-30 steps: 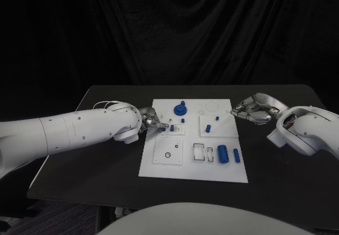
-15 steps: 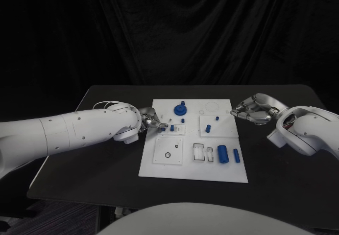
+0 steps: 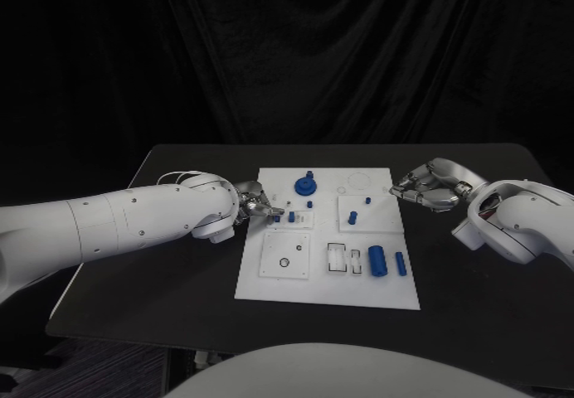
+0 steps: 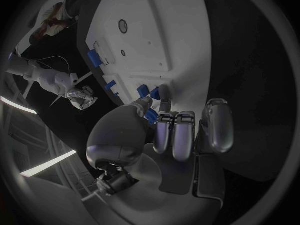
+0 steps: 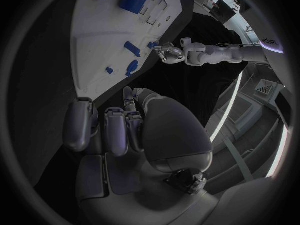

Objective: Assemble the parts on the task board

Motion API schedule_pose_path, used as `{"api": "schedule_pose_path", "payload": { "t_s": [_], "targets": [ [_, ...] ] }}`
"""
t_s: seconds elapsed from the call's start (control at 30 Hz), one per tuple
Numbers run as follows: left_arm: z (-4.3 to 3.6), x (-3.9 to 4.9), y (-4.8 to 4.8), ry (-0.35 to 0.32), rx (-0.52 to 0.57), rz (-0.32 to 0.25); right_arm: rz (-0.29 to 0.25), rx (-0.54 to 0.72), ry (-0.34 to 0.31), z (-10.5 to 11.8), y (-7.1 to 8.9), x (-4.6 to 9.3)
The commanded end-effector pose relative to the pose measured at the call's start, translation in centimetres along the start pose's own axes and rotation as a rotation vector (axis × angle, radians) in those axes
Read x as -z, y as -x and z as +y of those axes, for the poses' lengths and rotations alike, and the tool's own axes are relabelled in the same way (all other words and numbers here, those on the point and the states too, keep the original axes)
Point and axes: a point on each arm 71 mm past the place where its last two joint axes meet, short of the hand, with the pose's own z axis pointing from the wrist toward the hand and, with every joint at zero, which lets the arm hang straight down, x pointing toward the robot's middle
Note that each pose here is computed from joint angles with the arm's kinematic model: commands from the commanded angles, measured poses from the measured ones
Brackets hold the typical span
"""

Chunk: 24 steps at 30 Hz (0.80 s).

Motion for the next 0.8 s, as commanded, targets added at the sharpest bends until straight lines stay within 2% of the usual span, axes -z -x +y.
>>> {"api": "schedule_pose_path", "payload": {
  "t_s": [0.03, 0.17, 0.4, 0.63, 0.8],
  "targets": [
    [0.52, -0.15, -0.79, 0.005, -0.007, 0.019, 0.008, 0.002, -0.016, -0.2, -0.1, 0.0],
    [0.34, -0.13, -0.47, -0.032, 0.008, -0.023, 0.008, 0.002, -0.017, -0.2, -0.1, 0.0],
    [0.11, 0.10, 0.45, -0.112, 0.041, -0.137, 0.007, 0.002, -0.018, -0.3, -0.1, 0.1],
    [0.04, 0.85, 1.41, -0.179, 0.066, -0.260, 0.002, 0.002, -0.022, -0.4, 0.1, 0.2],
    [-0.22, 1.50, 2.82, -0.218, 0.035, -0.335, 0.000, 0.002, -0.024, -0.5, 0.1, 0.3]
  ]
}}
